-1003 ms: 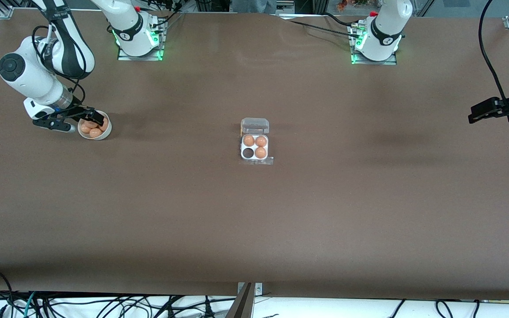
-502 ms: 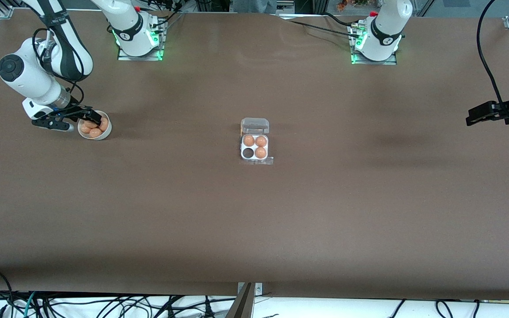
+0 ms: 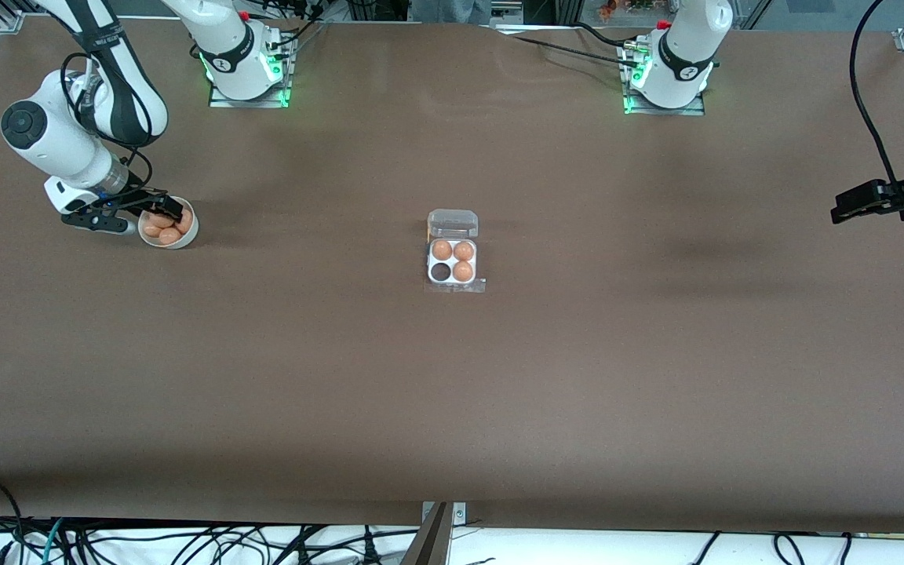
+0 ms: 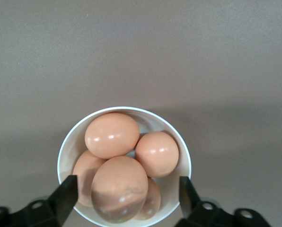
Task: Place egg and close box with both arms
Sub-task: 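Lower the right gripper and grasp one brown egg from the bowl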
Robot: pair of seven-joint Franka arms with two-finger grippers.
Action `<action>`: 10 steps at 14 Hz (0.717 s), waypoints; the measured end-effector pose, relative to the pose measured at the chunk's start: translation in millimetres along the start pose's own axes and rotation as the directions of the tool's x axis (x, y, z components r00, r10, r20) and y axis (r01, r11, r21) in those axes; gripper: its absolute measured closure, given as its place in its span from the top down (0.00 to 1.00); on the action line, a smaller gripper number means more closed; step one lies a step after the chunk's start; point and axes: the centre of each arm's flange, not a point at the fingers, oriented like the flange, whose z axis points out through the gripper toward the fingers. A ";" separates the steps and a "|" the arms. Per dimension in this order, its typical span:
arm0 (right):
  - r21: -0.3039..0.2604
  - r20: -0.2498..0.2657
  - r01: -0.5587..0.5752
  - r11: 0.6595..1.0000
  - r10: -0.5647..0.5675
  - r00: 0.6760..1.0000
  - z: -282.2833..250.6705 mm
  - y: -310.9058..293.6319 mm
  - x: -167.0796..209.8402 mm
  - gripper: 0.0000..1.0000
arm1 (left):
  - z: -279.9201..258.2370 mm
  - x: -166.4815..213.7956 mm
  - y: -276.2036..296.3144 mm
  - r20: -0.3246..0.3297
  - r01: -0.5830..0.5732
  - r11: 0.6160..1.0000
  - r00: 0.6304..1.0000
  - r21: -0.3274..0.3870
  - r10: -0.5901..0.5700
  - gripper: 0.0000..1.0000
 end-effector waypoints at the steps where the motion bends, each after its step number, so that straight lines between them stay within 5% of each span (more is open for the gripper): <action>1: 0.000 0.001 0.000 1.000 0.000 1.000 0.2 0.0 -0.1 0.92 | 0.0 0.0 0.0 0.000 0.000 1.000 1.000 0.000 0.000 1.00; 5: 0.000 0.005 0.001 1.000 -0.001 1.000 2.0 -0.1 -0.8 0.73 | 0.0 0.0 -0.2 0.000 0.000 1.000 1.000 0.000 0.000 1.00; 10: 0.000 0.005 0.001 1.000 -0.001 1.000 2.1 -0.1 -0.8 0.64 | 0.0 0.0 -0.4 0.000 0.001 1.000 1.000 0.000 -0.001 1.00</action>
